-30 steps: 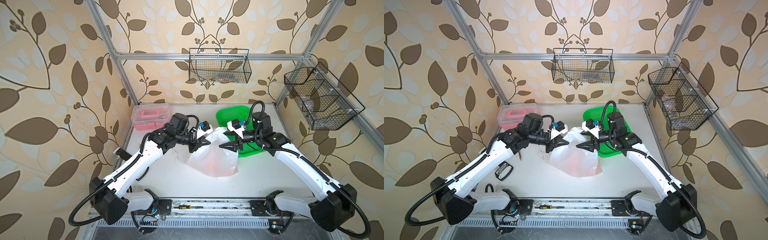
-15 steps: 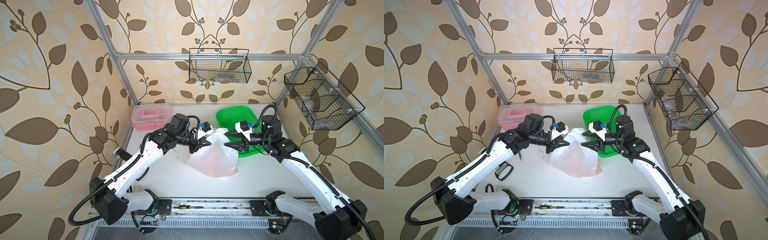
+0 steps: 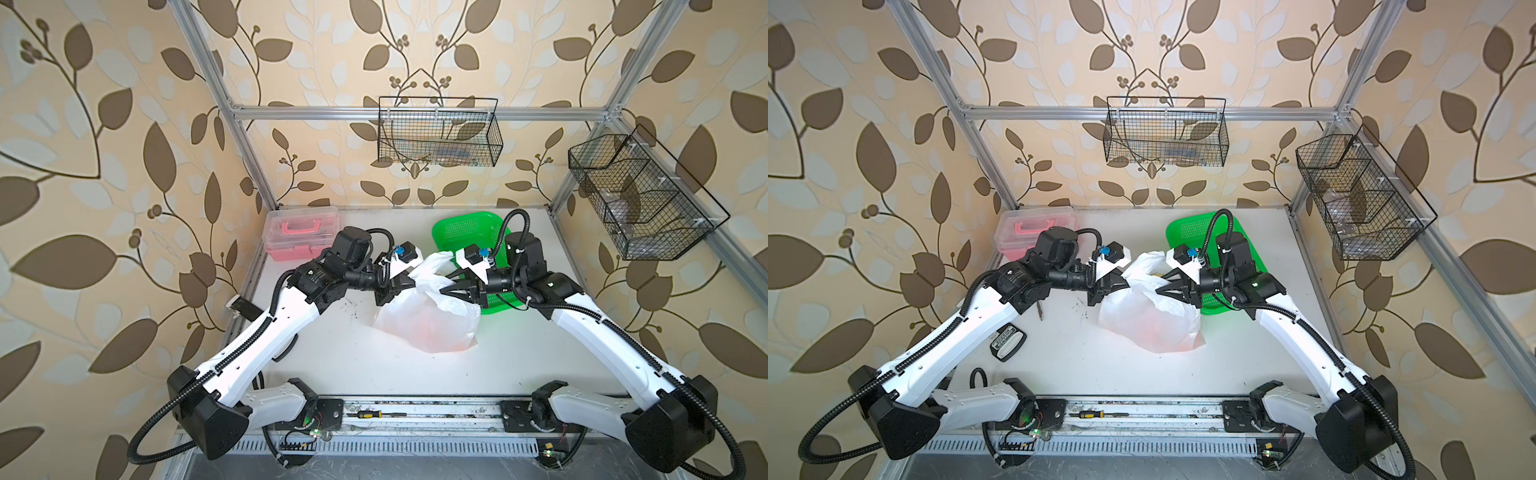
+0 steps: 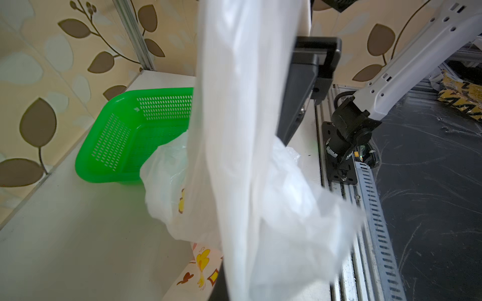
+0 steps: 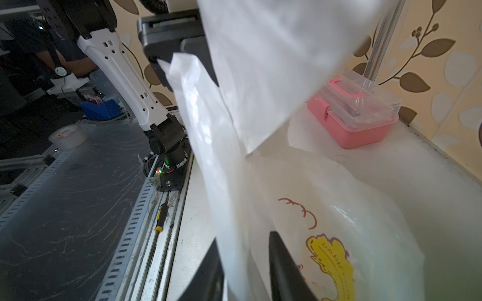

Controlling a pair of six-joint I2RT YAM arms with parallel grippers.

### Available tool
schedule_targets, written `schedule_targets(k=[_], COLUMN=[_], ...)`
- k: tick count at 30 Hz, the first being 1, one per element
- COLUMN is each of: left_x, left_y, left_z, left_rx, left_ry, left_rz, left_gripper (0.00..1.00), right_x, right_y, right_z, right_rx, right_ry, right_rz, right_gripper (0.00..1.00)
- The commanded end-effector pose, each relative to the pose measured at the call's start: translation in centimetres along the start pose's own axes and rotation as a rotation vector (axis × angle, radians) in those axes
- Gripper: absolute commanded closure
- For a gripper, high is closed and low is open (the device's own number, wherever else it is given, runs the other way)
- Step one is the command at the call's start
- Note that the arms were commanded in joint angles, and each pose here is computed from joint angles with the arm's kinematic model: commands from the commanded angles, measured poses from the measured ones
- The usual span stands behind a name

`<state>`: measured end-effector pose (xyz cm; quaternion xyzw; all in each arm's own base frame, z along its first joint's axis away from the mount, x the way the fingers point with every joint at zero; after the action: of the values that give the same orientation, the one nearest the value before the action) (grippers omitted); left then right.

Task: Place the oranges into plastic bags & tie knots
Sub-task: Tie the plastic bag at the center of the board.

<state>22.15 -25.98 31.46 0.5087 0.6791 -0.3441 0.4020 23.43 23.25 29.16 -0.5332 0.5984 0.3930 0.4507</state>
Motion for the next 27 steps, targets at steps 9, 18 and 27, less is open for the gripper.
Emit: schedule_targets(k=[9, 18, 27], left_x=[-0.3, -0.2, -1.4], left_y=[-0.4, -0.6, -0.5], left_z=[0.4, 0.6, 1.0], left_rx=[0.038, 0.057, 0.071], left_ry=[-0.008, 0.001, -0.013], left_rz=[0.022, 0.016, 0.038], left_gripper=[1.00, 1.00, 1.00], right_x=[-2.8, -3.0, -2.9], right_y=[-0.1, -0.4, -0.5], right_z=[-0.3, 0.0, 0.3], right_rx=[-0.016, -0.022, -0.040], right_ry=[-0.066, -0.072, -0.078], right_rz=[-0.069, -0.074, -0.065], right_gripper=[0.41, 0.38, 0.38])
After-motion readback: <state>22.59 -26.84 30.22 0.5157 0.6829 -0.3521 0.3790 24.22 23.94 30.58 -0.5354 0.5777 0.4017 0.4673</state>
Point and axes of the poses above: each gripper's point midway between its finger pads, its own z axis out along the fingers, its own y axis along the line the jaws close on, x = y × z, the point moved 2 cm from there along -z, back along the fingers, and after that the axes turned 5 degrees about -z, right-handed, at the moved point
